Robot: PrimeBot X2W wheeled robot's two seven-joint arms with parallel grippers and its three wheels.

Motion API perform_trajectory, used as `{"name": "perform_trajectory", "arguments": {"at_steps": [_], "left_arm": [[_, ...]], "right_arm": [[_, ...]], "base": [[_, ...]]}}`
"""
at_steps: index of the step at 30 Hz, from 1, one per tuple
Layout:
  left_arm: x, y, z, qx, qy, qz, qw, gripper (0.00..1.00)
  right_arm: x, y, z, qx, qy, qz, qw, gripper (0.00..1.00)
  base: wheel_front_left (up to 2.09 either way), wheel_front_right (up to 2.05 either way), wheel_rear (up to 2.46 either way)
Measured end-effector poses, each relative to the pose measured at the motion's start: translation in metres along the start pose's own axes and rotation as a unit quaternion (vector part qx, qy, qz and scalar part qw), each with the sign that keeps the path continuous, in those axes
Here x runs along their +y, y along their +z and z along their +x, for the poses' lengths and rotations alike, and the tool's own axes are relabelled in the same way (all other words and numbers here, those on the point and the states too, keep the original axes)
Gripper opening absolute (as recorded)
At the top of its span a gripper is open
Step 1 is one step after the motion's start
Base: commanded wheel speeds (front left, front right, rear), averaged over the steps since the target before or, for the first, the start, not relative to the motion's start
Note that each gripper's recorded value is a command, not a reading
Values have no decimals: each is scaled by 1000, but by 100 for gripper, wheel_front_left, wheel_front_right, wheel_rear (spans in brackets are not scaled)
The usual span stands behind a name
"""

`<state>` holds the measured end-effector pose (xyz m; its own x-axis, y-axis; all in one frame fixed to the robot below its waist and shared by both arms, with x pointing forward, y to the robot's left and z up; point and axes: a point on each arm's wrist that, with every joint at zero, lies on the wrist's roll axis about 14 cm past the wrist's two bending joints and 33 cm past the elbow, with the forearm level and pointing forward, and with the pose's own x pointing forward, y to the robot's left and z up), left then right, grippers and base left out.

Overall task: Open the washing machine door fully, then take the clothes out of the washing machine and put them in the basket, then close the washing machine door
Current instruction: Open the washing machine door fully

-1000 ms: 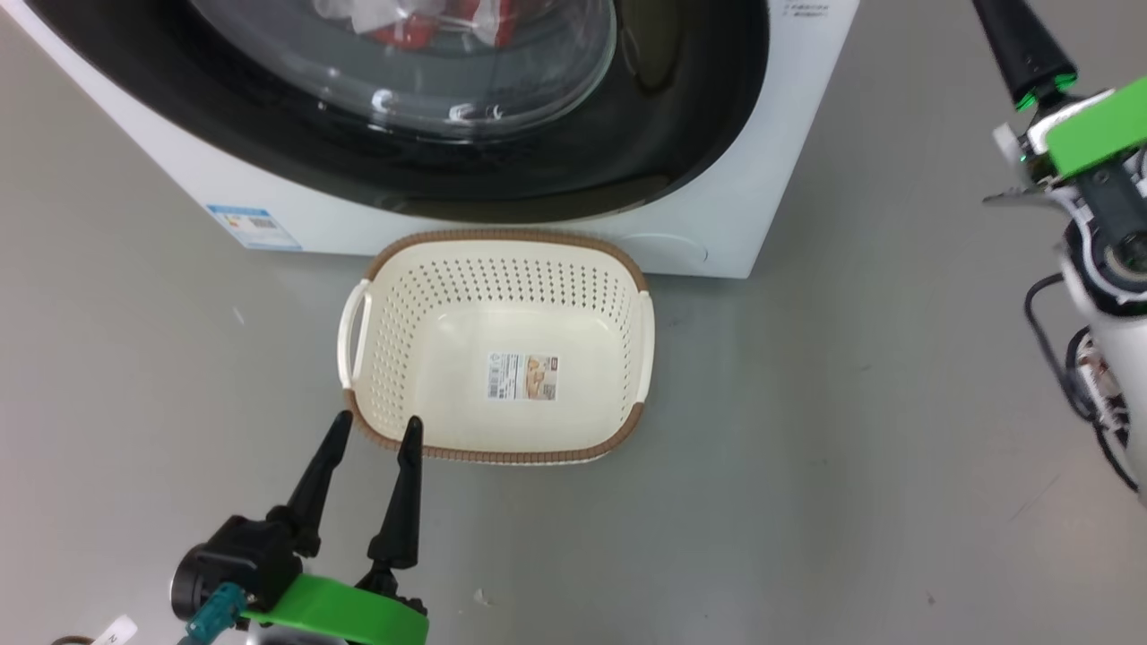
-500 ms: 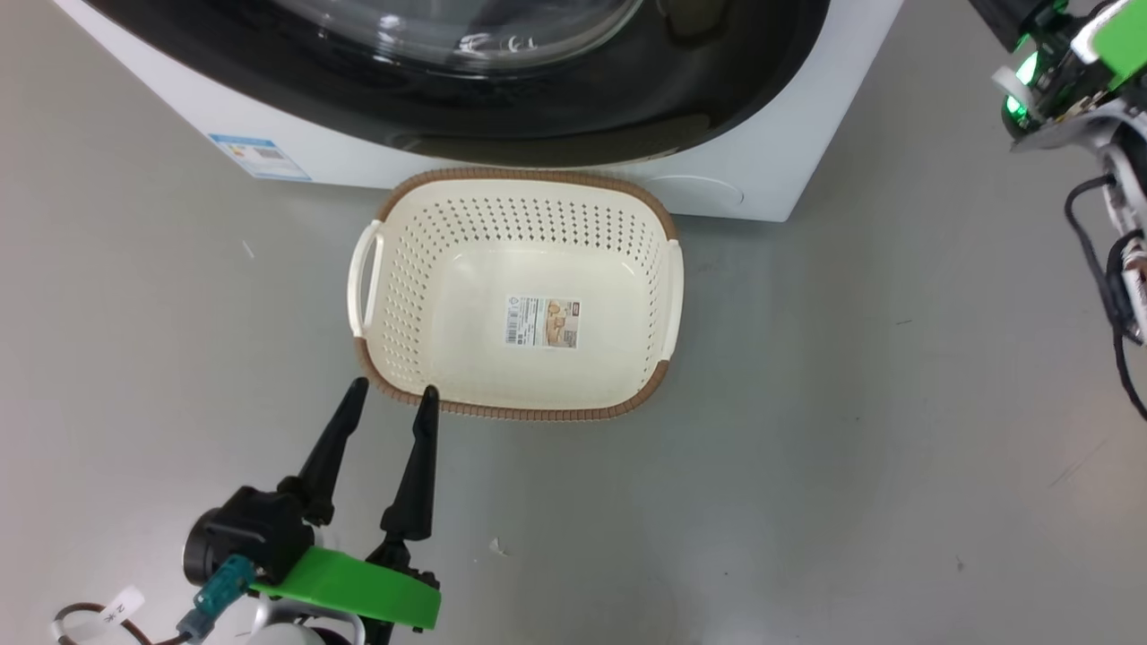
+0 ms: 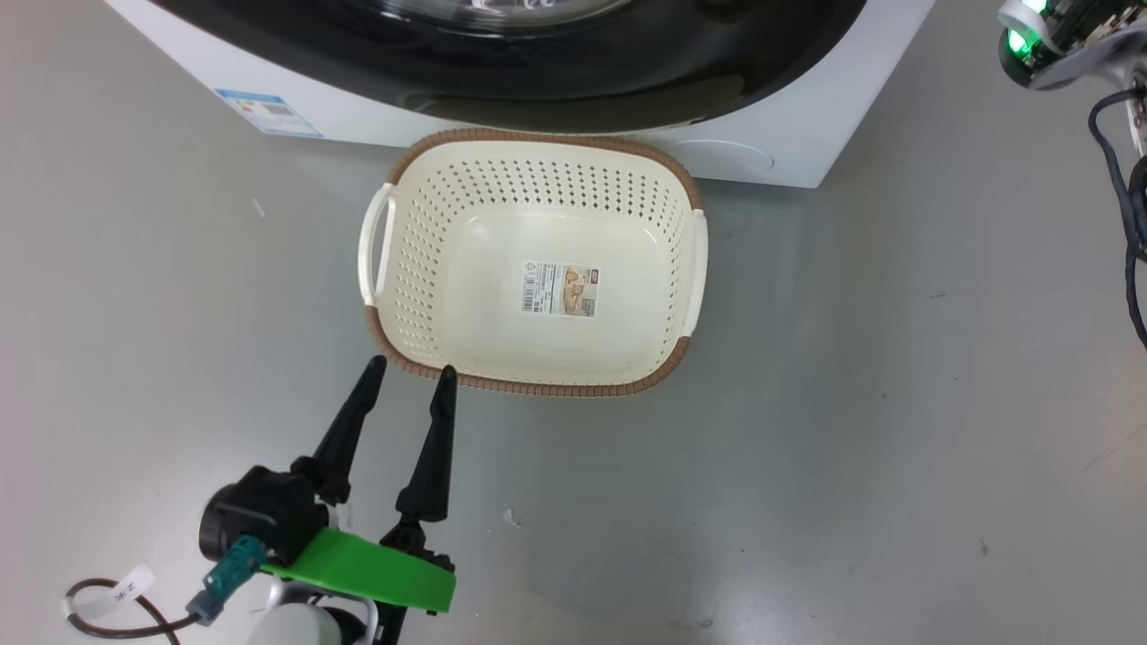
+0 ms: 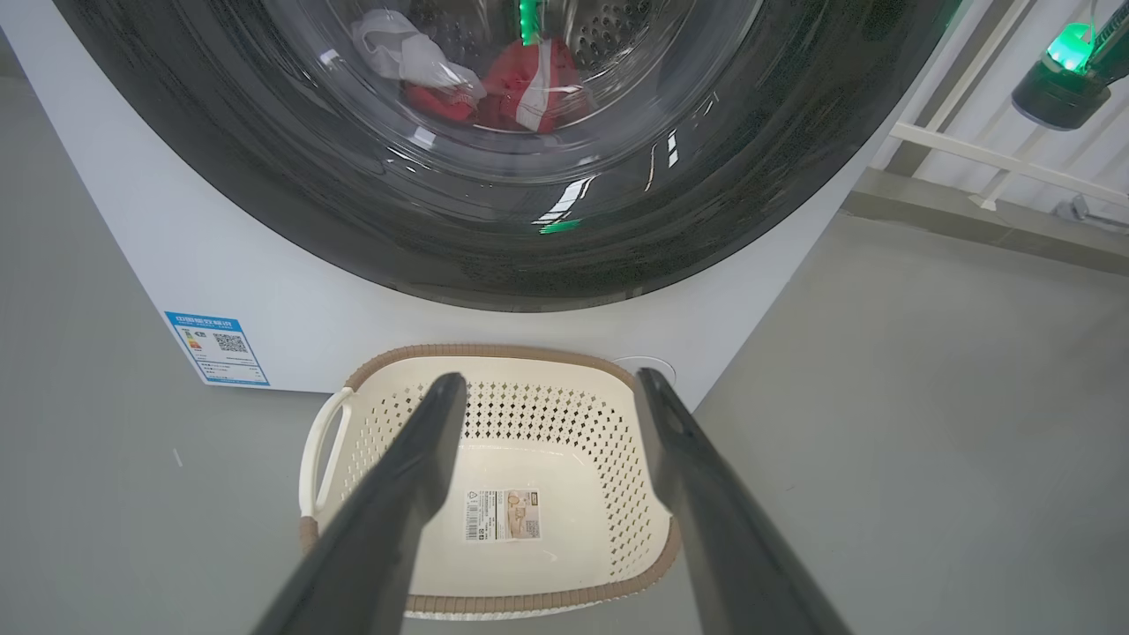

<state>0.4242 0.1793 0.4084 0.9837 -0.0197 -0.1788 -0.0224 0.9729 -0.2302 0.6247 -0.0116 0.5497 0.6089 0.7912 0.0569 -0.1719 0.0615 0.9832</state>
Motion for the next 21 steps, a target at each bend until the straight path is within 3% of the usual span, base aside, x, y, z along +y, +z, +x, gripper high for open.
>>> {"name": "perform_trajectory", "arguments": {"at_steps": [21], "left_arm": [[-5,4,3,-6,-7,-6,1000,100]], "right_arm": [[4,-9,20,47,-3,-6,999,0]], "base": [[0,0,0]]}}
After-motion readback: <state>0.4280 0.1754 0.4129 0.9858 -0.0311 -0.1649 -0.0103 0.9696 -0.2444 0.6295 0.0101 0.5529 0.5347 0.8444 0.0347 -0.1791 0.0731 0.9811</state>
